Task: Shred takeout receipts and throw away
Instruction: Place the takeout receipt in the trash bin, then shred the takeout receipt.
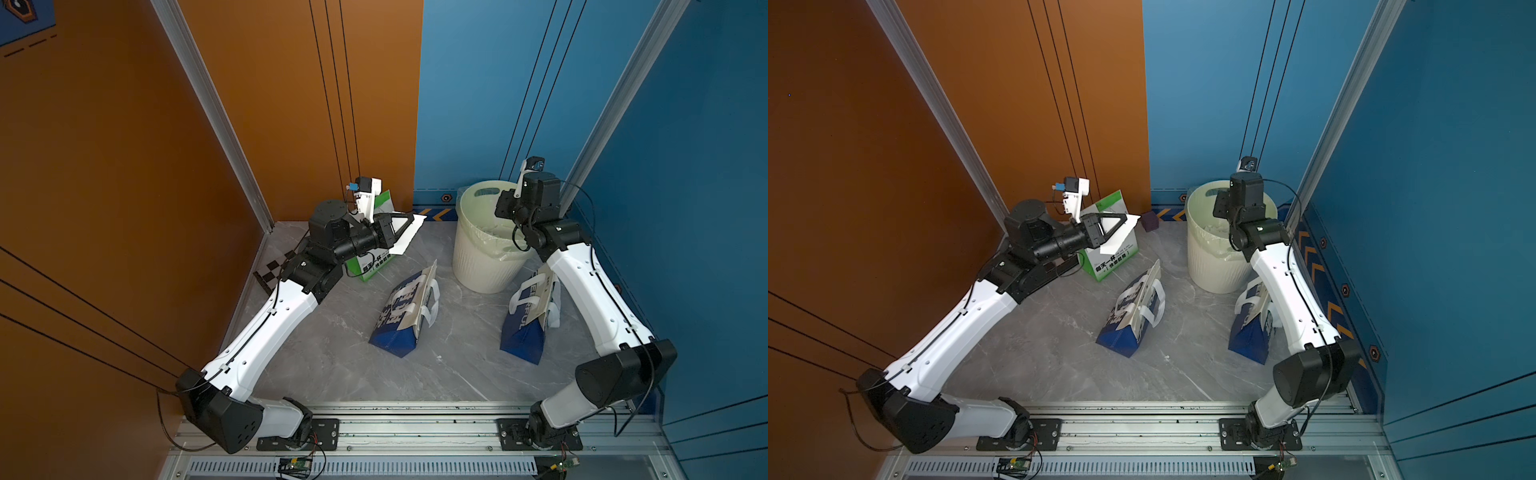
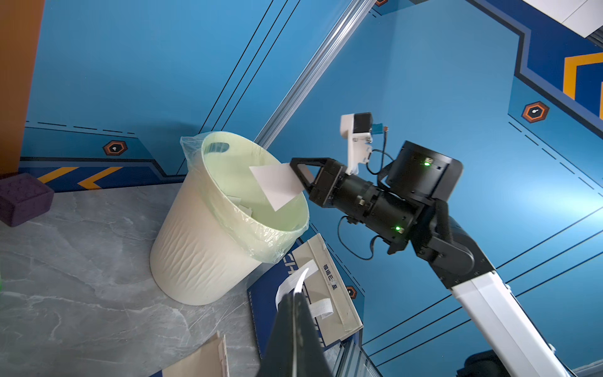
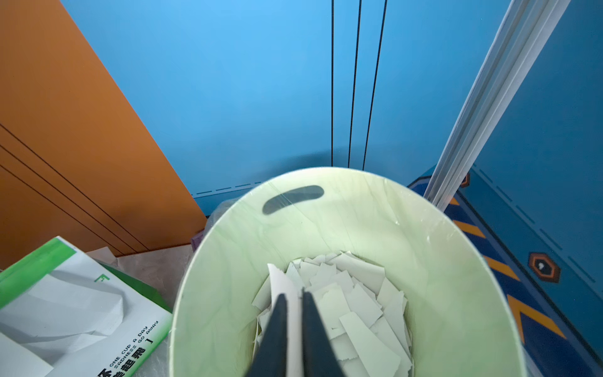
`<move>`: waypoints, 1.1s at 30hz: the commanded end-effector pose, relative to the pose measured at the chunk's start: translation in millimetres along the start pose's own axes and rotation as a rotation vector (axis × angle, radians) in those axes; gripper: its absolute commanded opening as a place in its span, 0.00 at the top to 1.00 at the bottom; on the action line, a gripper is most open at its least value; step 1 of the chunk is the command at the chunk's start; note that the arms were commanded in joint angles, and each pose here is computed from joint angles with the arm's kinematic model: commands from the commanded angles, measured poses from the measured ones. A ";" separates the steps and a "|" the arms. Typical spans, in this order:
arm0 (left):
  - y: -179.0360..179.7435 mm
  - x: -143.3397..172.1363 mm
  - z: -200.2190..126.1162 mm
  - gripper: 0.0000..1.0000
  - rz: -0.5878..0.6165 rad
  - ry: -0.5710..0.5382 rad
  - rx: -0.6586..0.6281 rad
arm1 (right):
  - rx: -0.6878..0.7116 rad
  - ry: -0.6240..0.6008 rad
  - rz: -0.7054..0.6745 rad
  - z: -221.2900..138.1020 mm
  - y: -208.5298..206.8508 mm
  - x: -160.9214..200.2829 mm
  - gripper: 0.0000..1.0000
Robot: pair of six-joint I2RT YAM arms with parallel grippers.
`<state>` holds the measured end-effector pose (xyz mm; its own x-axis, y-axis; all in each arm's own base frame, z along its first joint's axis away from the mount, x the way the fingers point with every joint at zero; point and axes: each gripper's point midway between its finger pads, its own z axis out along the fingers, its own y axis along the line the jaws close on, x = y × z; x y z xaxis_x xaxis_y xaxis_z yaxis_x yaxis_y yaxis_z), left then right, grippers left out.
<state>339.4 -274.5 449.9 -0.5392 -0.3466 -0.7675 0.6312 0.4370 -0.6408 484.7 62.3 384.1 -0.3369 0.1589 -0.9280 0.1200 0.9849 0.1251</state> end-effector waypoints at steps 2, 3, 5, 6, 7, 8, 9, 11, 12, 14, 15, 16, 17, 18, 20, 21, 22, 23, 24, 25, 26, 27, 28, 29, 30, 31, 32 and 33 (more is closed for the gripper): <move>-14.9 -5.3 -1.5 1.00 -0.011 -0.024 0.054 | -0.029 0.007 0.028 -6.9 3.9 -6.8 0.55; -13.4 -5.8 -1.2 1.00 -0.018 -0.031 0.048 | -0.038 0.007 0.027 -10.9 4.9 -8.0 0.51; -10.8 -10.1 -0.2 1.00 -0.045 -0.059 0.043 | -0.065 -0.023 0.032 -28.7 7.7 -25.4 0.44; -9.5 -13.3 0.5 1.00 -0.072 -0.080 0.040 | -0.075 -0.024 0.027 -37.2 8.3 -29.1 0.41; -8.4 -16.5 1.7 1.00 -0.096 -0.102 0.040 | -0.085 -0.022 0.025 -45.3 8.6 -32.2 0.39; -6.3 -19.4 3.4 1.00 -0.127 -0.125 0.036 | -0.105 -0.012 0.023 -55.4 10.6 -33.6 0.39; -7.2 -21.7 5.1 1.00 -0.149 -0.145 0.041 | -0.128 -0.004 0.022 -66.7 13.5 -35.1 0.39; -10.0 -25.3 9.8 1.00 -0.181 -0.175 0.051 | -0.182 0.014 0.001 -90.6 24.5 -34.2 0.38; -11.6 -27.7 11.6 1.00 -0.197 -0.191 0.054 | -0.242 0.030 -0.008 -105.0 36.1 -31.3 0.39; -12.7 -34.0 14.5 1.00 -0.239 -0.236 0.062 | -0.409 0.066 0.024 -133.8 64.5 -24.4 0.39; -12.3 -37.7 16.0 1.00 -0.270 -0.266 0.069 | -0.507 0.099 0.070 -147.9 81.9 -18.4 0.40; -13.4 -41.5 16.9 1.00 -0.291 -0.294 0.087 | -0.587 0.129 0.118 -159.6 96.3 -14.0 0.40; -13.8 -45.0 18.5 1.00 -0.321 -0.320 0.107 | -0.691 0.164 0.148 -174.0 117.1 -7.9 0.42; -14.5 -48.8 19.9 1.00 -0.352 -0.344 0.127 | -0.766 0.196 0.178 -187.2 135.5 -1.5 0.42; -16.9 -53.9 23.6 1.00 -0.382 -0.378 0.167 | -0.862 0.235 0.222 -203.2 164.6 10.5 0.42; -18.6 -55.6 25.6 1.00 -0.391 -0.389 0.181 | -0.907 0.238 0.256 -211.7 177.8 11.5 0.42; -20.4 -56.5 27.3 1.00 -0.391 -0.394 0.192 | -0.936 0.237 0.293 -215.7 187.4 12.4 0.41; -21.4 -56.3 30.1 1.00 -0.389 -0.393 0.198 | -0.964 0.229 0.333 -218.9 195.6 11.6 0.41; -21.4 -54.9 33.2 1.00 -0.390 -0.387 0.201 | -0.982 0.228 0.359 -220.8 203.1 13.3 0.41; -20.9 -53.6 35.9 1.00 -0.394 -0.380 0.202 | -0.982 0.223 0.371 -219.9 207.0 14.0 0.41; -22.0 -53.2 38.0 1.00 -0.395 -0.377 0.209 | -0.976 0.222 0.376 -218.2 210.2 15.6 0.41; -22.1 -52.6 40.2 1.00 -0.398 -0.375 0.214 | -0.969 0.225 0.378 -215.2 213.4 17.8 0.41; -23.0 -53.2 40.8 1.00 -0.400 -0.378 0.219 | -0.961 0.229 0.381 -212.8 214.8 19.2 0.42; -23.0 -52.4 42.0 1.00 -0.400 -0.378 0.220 | -0.955 0.232 0.389 -210.0 216.0 20.0 0.42; -22.5 -51.5 42.9 1.00 -0.399 -0.378 0.218 | -0.958 0.233 0.397 -208.2 218.0 20.0 0.42; -21.4 -50.8 43.2 1.00 -0.397 -0.379 0.214 | -0.954 0.231 0.403 -206.2 218.8 20.0 0.42; -19.9 -49.3 43.8 1.00 -0.399 -0.378 0.210 | -0.944 0.230 0.409 -202.5 219.1 21.0 0.42; -18.0 -48.6 44.1 1.00 -0.401 -0.380 0.204 | -0.931 0.234 0.413 -198.6 219.0 23.5 0.44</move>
<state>383.4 -305.9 479.3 -0.5721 -0.7146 -0.4025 0.4937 0.0918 -0.8648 313.5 297.1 438.7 -0.6514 0.3279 -0.6842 -0.4643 0.5409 0.7013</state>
